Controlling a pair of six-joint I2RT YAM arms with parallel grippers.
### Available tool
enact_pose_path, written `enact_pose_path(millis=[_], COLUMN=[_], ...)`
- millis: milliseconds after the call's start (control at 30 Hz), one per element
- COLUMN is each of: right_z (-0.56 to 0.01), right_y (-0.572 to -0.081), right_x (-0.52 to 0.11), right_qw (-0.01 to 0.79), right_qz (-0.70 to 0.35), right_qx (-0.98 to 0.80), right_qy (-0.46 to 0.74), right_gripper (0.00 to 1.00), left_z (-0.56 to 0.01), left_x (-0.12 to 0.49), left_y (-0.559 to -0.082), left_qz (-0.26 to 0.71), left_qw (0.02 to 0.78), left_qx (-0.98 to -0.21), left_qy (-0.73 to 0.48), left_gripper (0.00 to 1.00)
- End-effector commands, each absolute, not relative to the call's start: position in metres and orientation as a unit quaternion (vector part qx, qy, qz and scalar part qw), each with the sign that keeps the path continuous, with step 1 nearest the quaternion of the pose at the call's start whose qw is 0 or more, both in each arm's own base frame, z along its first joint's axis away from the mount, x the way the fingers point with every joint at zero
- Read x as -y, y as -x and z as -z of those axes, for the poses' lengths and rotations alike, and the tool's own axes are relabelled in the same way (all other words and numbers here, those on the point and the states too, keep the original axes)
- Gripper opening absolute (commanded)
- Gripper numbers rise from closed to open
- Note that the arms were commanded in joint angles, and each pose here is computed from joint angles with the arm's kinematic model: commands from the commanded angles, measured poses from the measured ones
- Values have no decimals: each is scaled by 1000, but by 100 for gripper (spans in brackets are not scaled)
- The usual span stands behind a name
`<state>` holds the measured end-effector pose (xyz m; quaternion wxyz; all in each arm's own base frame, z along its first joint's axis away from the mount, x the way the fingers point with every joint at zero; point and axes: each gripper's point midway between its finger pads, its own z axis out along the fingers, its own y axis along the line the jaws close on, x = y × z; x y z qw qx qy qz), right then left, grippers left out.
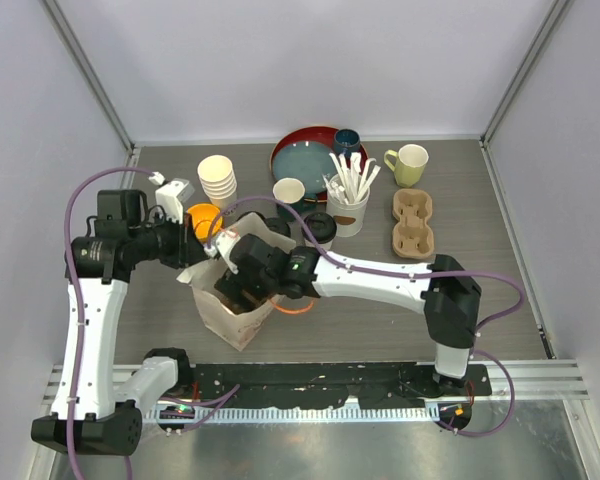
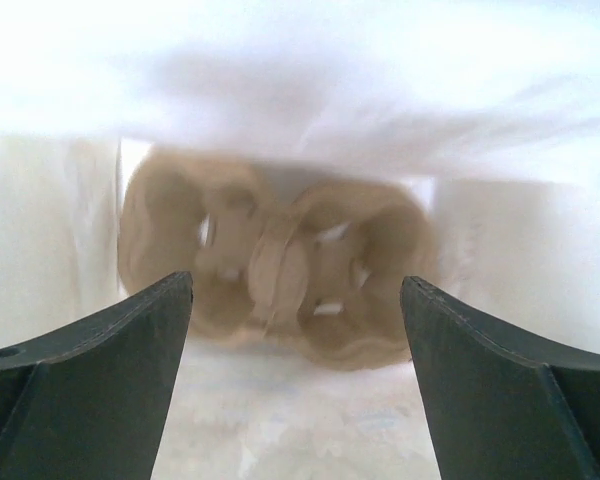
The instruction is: Pack the takeout coffee
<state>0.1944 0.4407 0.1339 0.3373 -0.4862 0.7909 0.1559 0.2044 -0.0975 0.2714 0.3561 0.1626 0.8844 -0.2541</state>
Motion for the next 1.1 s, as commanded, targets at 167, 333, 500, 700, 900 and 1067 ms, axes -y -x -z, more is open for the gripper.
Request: enact_pose_path(millis=[167, 333, 500, 700, 900, 1067], right_z=[-281, -278, -296, -314, -346, -394], right_y=[-203, -205, -194, -178, -166, -166], right_x=[-474, -470, -466, -462, -453, -425], right_qw=[483, 482, 485, 481, 495, 536], right_qz=[-318, -305, -326, -356, -386, -395], right_qx=[-712, -715, -697, -668, -640, -626], right_qy=[398, 404, 415, 442, 443, 406], right_gripper=[90, 90, 90, 90, 89, 90], left_z=[-261, -262, -264, -266, -263, -264], left_x=[96, 96, 95, 97, 90, 84], left_y=[-192, -194, -195, -195, -195, -190], left_qz=[253, 250, 249, 254, 231, 216], left_qw=[327, 330, 332, 335, 332, 331], left_qx=[-896, -895, -895, -891, -899, -903], left_qy=[-164, -165, -165, -172, -168, -165], left_gripper=[0, 0, 0, 0, 0, 0])
